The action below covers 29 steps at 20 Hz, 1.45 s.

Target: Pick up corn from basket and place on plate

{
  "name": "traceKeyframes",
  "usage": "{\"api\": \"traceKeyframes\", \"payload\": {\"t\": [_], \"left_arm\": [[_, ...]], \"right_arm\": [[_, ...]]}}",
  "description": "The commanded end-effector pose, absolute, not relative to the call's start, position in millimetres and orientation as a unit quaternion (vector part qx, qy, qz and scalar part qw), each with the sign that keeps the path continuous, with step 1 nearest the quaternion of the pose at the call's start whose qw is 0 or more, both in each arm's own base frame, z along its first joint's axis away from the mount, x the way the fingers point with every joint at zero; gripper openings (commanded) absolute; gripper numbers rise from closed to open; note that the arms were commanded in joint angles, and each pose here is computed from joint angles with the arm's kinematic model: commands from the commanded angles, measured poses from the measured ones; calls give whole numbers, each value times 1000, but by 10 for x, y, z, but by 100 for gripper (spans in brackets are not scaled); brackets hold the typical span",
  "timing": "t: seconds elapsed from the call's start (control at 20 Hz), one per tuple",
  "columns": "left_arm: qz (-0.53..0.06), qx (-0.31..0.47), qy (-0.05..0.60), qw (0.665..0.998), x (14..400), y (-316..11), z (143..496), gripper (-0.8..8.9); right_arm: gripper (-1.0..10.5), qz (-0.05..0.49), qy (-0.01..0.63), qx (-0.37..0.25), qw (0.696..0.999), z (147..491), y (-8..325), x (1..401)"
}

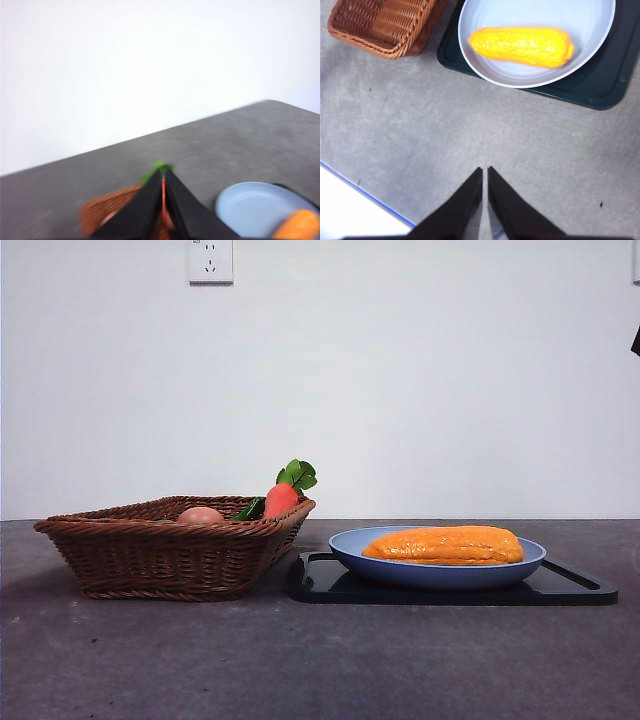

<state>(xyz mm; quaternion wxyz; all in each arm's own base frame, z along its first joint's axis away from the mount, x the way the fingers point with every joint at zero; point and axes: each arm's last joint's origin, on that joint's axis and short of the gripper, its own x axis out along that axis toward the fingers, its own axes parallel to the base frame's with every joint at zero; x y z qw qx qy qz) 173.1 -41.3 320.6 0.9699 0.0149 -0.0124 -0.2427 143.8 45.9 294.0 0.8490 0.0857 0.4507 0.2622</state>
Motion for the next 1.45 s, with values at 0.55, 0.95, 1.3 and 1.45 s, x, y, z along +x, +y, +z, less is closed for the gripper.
{"api": "traceKeyframes", "payload": {"t": [0.55,0.95,1.3,1.45], "left_arm": [[-62,-22,-17,998,1040,-28,1896,7],[-51,-27,72,996,938,-20,1619,7],[-47,-44,113,992,937,-18,1487,7],[-47,-55,110,991,938,-19,1493,7]], "right_arm": [[2,268,443,80,852,2967,468,1451],[2,268,443,80,852,2967,468,1451],[2,268,443,80,852,2967,468,1451],[2,268,443,80,852,2967,468,1451]]}}
